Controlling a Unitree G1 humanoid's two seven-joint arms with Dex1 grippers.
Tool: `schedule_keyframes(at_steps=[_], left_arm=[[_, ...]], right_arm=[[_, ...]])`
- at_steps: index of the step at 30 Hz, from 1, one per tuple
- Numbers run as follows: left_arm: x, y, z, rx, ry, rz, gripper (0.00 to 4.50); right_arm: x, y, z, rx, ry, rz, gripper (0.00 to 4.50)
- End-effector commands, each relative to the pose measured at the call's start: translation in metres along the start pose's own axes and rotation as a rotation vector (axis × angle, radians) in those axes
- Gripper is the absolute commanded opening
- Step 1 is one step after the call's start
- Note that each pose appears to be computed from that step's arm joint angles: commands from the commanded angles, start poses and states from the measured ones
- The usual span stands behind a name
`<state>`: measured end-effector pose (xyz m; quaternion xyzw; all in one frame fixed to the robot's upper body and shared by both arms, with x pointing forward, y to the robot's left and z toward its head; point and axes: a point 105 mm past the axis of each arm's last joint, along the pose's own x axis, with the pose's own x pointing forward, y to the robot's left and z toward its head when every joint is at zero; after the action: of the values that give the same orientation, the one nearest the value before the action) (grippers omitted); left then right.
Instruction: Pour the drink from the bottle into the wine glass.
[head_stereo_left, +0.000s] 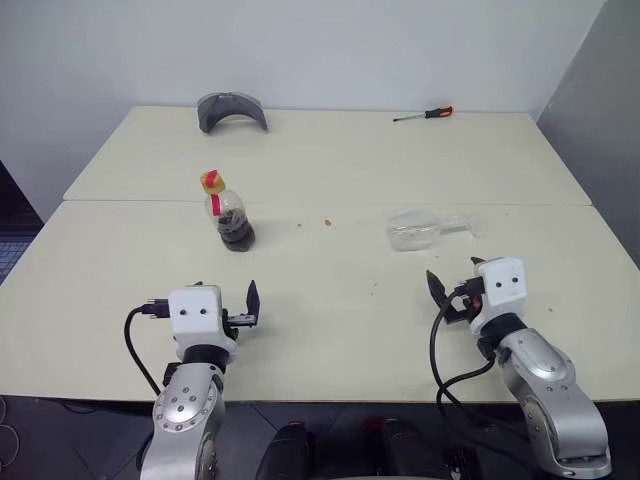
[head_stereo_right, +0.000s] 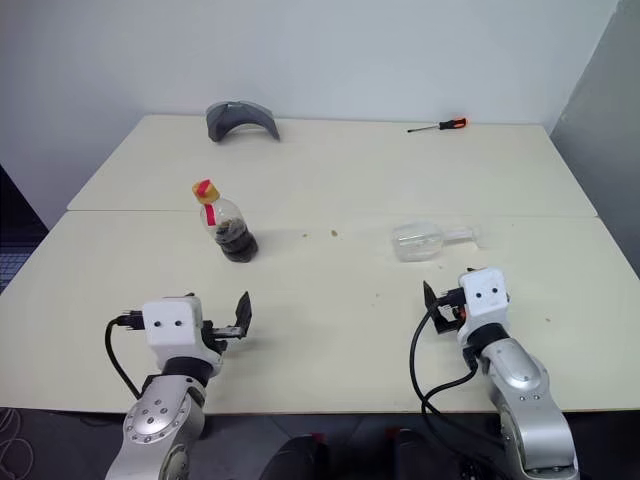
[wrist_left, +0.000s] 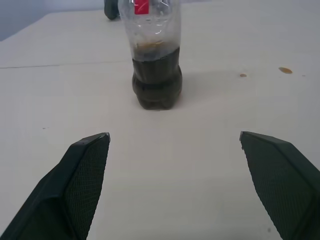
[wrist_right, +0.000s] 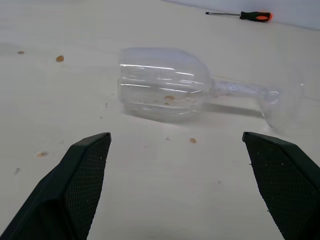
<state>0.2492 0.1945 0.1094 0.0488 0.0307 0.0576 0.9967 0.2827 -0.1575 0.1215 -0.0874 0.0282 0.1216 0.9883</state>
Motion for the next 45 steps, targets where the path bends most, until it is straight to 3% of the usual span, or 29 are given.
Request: schedule_keyframes(at_steps=[1,8,12,18,26,45], left_arm=[[-0.009,0.004,0.015,0.015,-0.052,0.040,4.47],[-0.001,0.018,0.013,0.015,-0.048,0.106,4.47],[0.030,0.040,0.024,0.042,-0.096,0.168,4.47],[0.060,0.038,0.029,0.021,-0.109,0.088,4.47],[0.083,0.012,0.028,-0.041,-0.111,-0.068,4.47],[0.142,0.007,0.044,-0.044,-0.168,-0.127,4.47]], right_arm=[[0.000,0.002,0.013,-0.019,-0.041,0.055,4.50],[0.000,0.013,0.024,0.033,-0.091,0.248,4.50],[-0.012,0.057,0.060,0.094,-0.227,0.782,4.50],[-0.007,0.077,0.085,0.079,-0.318,1.025,4.50],[0.015,0.093,0.095,0.095,-0.354,1.007,4.50],[0.023,0.094,0.113,0.119,-0.418,0.927,4.50]])
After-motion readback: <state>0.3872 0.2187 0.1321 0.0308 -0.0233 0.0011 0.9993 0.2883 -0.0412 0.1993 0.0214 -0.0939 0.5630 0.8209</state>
